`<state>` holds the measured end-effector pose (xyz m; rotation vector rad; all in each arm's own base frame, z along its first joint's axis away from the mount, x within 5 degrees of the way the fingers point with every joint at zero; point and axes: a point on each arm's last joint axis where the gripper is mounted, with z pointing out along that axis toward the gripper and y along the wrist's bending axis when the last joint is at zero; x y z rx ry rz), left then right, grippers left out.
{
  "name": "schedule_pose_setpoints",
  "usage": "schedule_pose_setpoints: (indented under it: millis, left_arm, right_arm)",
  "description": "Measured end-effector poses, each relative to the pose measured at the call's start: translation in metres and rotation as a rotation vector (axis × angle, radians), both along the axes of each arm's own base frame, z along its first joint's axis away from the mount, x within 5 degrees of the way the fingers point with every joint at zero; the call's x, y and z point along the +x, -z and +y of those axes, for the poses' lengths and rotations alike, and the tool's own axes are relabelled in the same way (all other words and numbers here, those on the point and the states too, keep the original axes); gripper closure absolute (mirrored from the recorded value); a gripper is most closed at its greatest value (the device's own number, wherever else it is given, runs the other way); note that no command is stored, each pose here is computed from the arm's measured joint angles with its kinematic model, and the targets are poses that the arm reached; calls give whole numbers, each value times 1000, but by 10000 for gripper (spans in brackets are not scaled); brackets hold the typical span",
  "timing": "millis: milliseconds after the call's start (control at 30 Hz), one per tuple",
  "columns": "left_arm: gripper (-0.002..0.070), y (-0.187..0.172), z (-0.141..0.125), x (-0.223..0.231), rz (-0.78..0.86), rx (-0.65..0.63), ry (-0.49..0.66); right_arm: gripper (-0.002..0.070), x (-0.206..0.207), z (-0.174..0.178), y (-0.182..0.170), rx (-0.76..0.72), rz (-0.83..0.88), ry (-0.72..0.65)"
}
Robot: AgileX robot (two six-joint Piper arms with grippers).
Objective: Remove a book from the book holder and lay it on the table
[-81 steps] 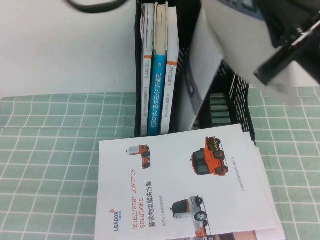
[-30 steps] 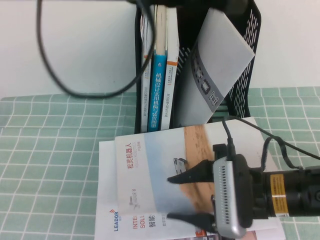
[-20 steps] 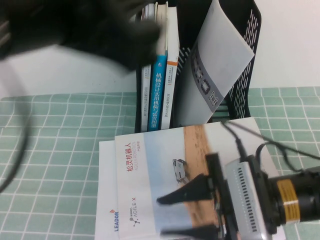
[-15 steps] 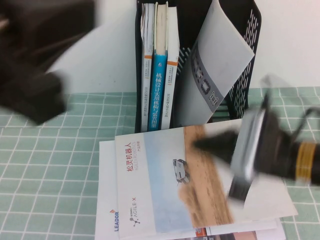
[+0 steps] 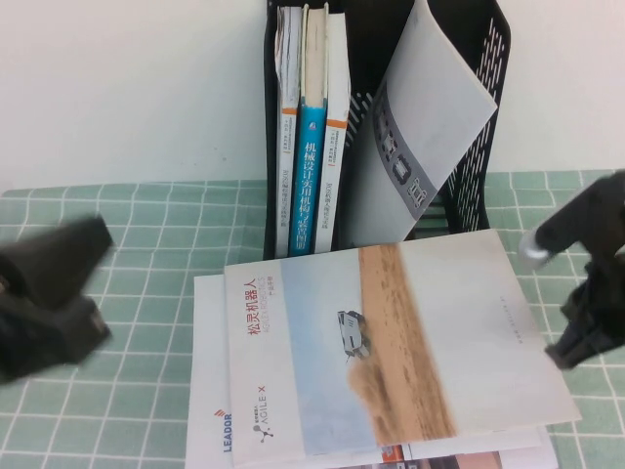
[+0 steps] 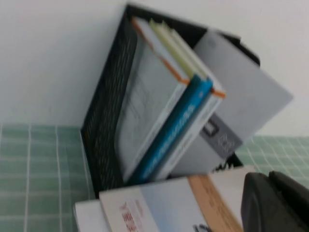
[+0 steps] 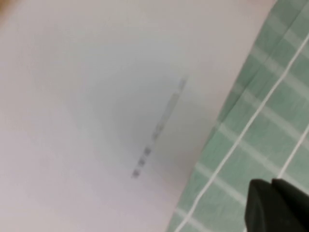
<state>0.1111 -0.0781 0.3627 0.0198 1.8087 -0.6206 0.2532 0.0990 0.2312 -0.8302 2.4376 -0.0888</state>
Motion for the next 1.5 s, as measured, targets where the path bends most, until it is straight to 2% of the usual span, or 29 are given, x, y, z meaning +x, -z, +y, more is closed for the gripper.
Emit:
schedule_pose_setpoints:
  millis: [100, 233, 333, 500, 600, 800, 933, 1033, 1233, 1367, 1500]
  left_arm:
    - [678, 17, -4, 0, 51, -12, 19]
    - [677, 29, -6, -1, 95, -45, 22]
    - [678, 29, -6, -1, 93, -49, 22]
    - [677, 26, -4, 0, 47, -37, 23]
    - [677, 20, 0, -4, 4, -50, 31]
    - [678, 4, 20, -18, -141, -72, 40]
    - [677, -7, 35, -29, -298, -4, 44]
    - [678, -12, 41, -36, -392, 54, 59]
    - [678, -16, 43, -43, -444, 32, 108]
    - [678, -17, 42, -44, -449, 22, 124]
    - [678, -17, 41, -45, -448, 16, 128]
  right_arm:
    - [673, 2, 2, 17, -15, 92, 15]
    - [673, 1, 10, 28, 46, 168, -9]
    - [673, -2, 20, 28, 137, 203, -51]
    - [673, -4, 22, 22, 159, 187, -99]
    - [673, -13, 19, 3, 178, 138, -118]
    - [673, -52, -2, -63, 170, -94, -187]
    - [673, -93, -21, -99, 165, -225, -222]
    - [674, -124, -35, -111, 182, -305, -239]
    - [675, -170, -55, -86, 218, -402, -229]
    - [676, -184, -60, -62, 299, -476, -187]
    - [676, -190, -63, -36, 325, -463, -164]
